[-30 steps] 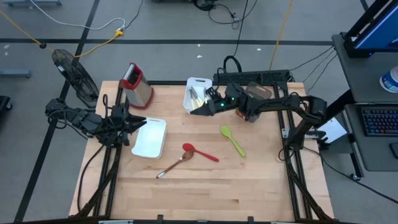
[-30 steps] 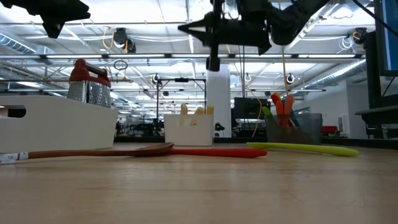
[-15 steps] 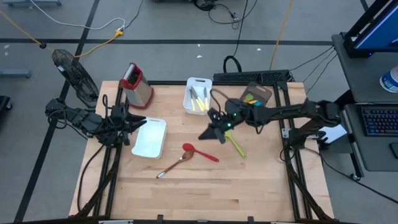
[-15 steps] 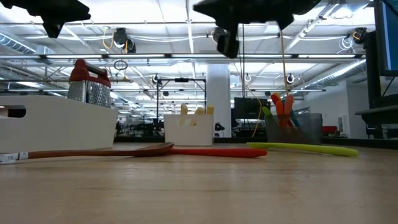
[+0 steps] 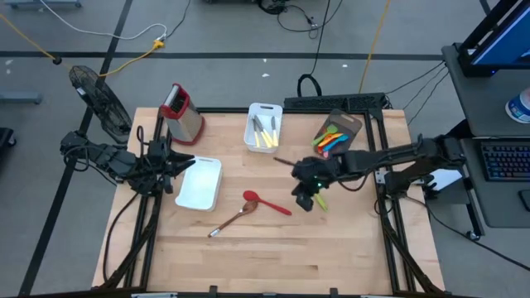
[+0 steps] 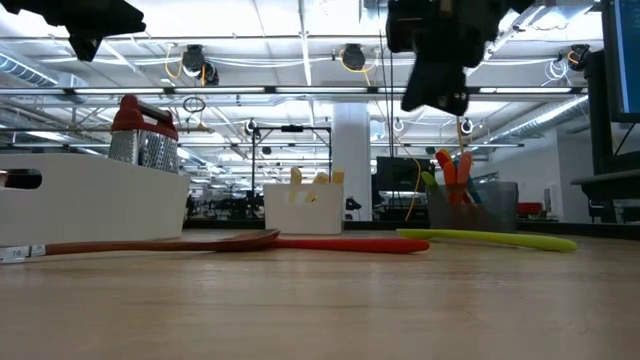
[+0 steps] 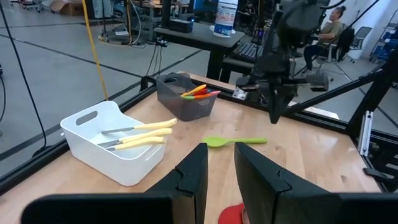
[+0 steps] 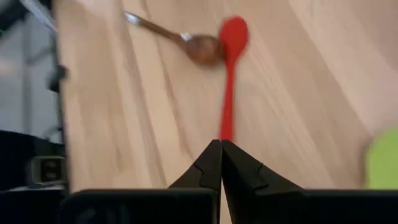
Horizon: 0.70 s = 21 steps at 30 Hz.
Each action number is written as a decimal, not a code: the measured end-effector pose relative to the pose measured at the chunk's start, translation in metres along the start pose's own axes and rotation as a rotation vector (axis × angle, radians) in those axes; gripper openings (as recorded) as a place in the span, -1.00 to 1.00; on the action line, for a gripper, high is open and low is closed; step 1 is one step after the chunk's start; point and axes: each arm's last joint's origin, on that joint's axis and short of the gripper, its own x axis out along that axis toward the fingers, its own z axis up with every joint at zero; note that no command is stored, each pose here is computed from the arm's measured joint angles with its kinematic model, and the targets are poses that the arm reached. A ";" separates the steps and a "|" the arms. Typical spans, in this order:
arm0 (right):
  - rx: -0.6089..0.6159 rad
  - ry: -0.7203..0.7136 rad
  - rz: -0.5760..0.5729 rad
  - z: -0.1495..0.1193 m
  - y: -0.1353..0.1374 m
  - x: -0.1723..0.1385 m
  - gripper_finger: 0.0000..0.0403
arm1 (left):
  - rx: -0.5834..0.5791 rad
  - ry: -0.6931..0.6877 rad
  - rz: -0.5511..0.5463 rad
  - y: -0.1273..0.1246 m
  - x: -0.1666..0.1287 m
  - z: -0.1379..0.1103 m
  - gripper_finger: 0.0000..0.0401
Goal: Pick & Place Kitchen Items
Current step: Put the green serving spoon into the bottom white bin
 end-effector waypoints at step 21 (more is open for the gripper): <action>0.069 0.242 -0.227 -0.022 -0.022 -0.003 -0.66 | -0.004 -0.001 0.000 0.000 0.000 0.000 -0.60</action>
